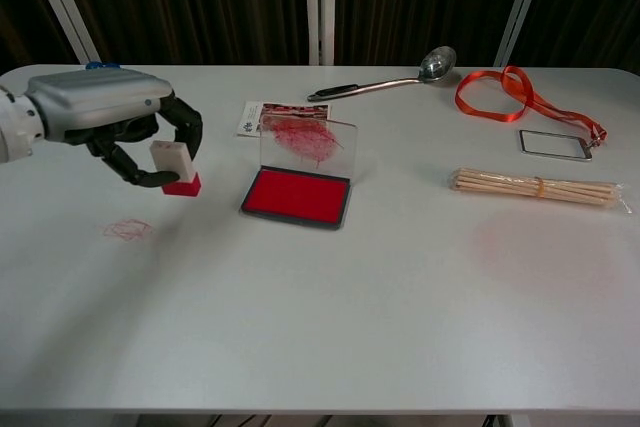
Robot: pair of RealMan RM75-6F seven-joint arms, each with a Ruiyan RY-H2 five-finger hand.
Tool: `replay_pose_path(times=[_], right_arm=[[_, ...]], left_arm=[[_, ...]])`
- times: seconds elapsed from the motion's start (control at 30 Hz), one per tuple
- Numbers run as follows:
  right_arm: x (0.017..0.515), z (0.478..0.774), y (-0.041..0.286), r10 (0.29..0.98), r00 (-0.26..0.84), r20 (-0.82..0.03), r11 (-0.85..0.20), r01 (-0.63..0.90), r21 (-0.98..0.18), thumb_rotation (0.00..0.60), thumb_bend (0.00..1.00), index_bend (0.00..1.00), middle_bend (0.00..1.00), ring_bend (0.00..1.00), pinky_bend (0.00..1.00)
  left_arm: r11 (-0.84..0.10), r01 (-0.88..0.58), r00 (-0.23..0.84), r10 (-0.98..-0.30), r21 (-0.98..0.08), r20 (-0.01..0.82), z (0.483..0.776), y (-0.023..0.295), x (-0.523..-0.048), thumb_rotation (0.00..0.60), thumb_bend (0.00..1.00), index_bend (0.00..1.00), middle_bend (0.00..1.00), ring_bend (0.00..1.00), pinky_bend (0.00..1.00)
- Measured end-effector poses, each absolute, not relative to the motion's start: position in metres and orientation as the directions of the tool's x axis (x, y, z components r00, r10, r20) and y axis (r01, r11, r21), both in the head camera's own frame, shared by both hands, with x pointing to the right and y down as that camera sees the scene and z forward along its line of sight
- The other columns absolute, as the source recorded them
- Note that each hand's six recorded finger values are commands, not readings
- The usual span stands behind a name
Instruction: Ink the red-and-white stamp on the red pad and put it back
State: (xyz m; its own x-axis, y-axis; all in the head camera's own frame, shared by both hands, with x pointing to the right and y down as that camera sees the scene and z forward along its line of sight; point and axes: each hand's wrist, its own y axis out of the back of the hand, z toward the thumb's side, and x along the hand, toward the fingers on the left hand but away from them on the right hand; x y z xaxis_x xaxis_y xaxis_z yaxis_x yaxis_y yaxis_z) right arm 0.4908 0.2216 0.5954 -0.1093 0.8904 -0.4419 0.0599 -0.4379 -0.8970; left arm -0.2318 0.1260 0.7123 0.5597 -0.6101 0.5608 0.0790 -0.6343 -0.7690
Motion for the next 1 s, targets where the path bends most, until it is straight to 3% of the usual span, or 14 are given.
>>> replay_pose_path(times=[0.33, 1.0], right_arm=[[0.489, 0.591, 0.216, 0.897, -0.111, -0.429, -0.426, 0.049, -0.903, 0.600, 0.16, 0.00, 0.00, 0.00, 0.00], [0.491, 0.591, 0.218, 0.892, -0.119, -0.435, -0.434, 0.037, -0.900, 0.600, 0.16, 0.00, 0.00, 0.00, 0.00]], left_arm=[[-0.631, 0.049, 0.499, -0.656, -0.774, 0.566, 0.726, 0.143, -0.272, 0.600, 0.45, 0.63, 0.63, 0.92, 1.00], [-0.646, 0.010, 0.503, -0.657, -0.764, 0.562, 0.745, 0.157, -0.293, 0.600, 0.45, 0.63, 0.62, 0.92, 1.00]])
